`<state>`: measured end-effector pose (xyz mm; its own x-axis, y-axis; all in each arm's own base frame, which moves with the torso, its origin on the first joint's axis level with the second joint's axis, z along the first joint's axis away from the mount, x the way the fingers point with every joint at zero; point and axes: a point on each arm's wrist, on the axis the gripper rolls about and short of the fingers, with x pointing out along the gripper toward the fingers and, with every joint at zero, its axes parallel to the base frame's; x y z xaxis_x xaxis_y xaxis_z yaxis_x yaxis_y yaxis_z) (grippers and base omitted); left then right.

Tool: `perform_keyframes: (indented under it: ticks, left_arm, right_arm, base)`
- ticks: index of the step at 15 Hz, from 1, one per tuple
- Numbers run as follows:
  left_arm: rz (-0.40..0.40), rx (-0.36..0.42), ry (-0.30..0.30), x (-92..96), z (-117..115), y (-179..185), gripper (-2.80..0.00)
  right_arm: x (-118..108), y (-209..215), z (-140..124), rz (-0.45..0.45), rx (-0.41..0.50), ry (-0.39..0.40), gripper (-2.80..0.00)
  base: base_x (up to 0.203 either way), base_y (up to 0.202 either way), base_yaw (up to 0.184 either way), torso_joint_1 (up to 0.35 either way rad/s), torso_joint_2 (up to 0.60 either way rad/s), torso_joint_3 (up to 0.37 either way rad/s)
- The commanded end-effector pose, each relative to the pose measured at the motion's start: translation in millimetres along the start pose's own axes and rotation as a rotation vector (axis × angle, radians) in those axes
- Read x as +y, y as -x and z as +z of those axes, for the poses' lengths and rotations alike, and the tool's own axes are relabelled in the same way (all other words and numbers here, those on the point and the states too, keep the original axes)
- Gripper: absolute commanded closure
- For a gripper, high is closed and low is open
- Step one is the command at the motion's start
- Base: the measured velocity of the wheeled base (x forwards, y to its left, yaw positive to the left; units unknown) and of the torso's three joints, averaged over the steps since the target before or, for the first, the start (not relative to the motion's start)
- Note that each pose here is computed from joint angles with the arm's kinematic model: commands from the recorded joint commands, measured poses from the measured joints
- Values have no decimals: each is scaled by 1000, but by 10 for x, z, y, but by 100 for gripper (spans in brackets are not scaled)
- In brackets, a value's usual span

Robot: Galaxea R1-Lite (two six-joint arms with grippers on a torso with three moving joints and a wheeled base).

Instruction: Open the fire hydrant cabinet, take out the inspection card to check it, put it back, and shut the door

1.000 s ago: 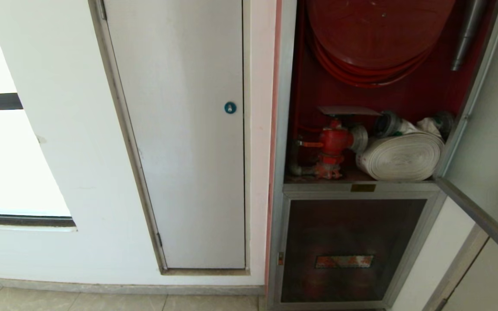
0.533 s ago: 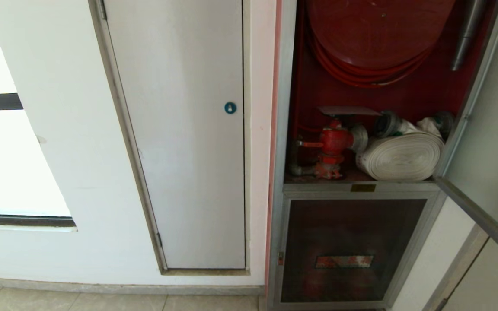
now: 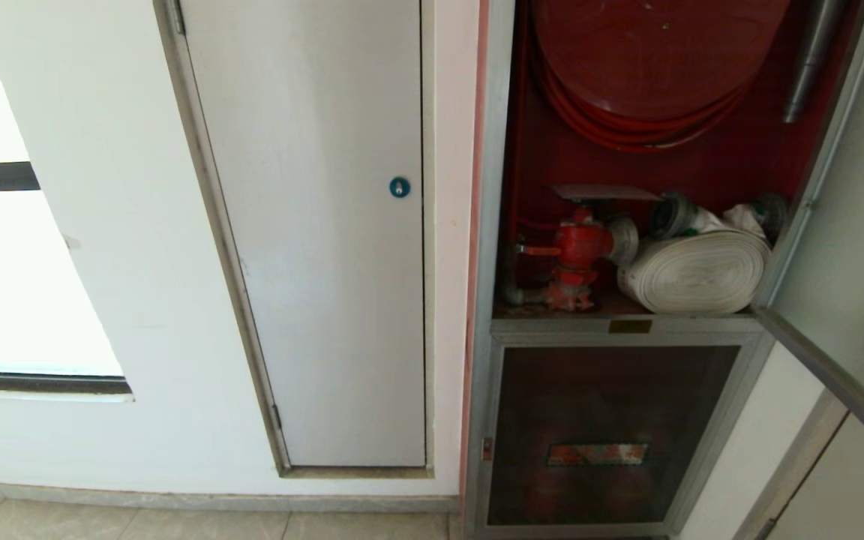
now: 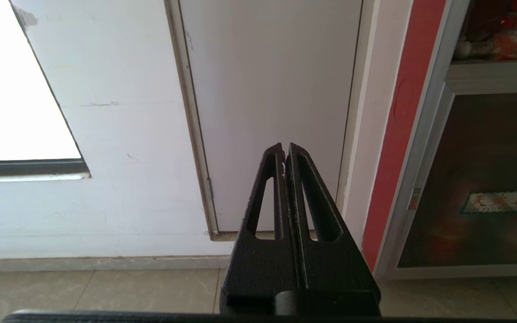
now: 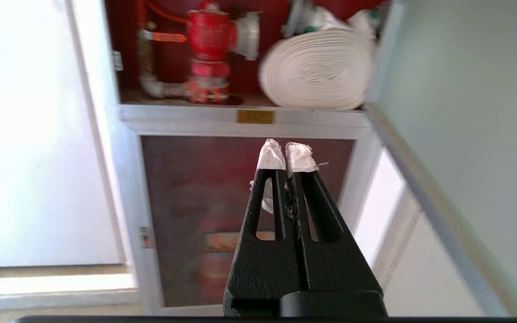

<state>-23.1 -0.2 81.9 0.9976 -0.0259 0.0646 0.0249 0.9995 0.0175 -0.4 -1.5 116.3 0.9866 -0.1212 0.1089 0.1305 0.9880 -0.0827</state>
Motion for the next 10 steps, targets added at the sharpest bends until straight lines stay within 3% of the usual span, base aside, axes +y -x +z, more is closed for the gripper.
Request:
perform_keyframes:
  ticks: [1,5,10]
  left_arm:
    - [-1,23,0,-1,-64,-15,0]
    - [-1,23,0,-1,-64,-15,0]
    - [-1,23,0,-1,-64,-15,0]
  right_arm:
    - [-14,-3,45,-44,-1,41,0]
    - [-40,21,228,-78,67,45,0]
    - [-58,32,335,-119,49,78,0]
  base:
    - [0,0,0,0,0,0]
    - [0,0,0,0,0,0]
    - [0,0,0,0,0,0]
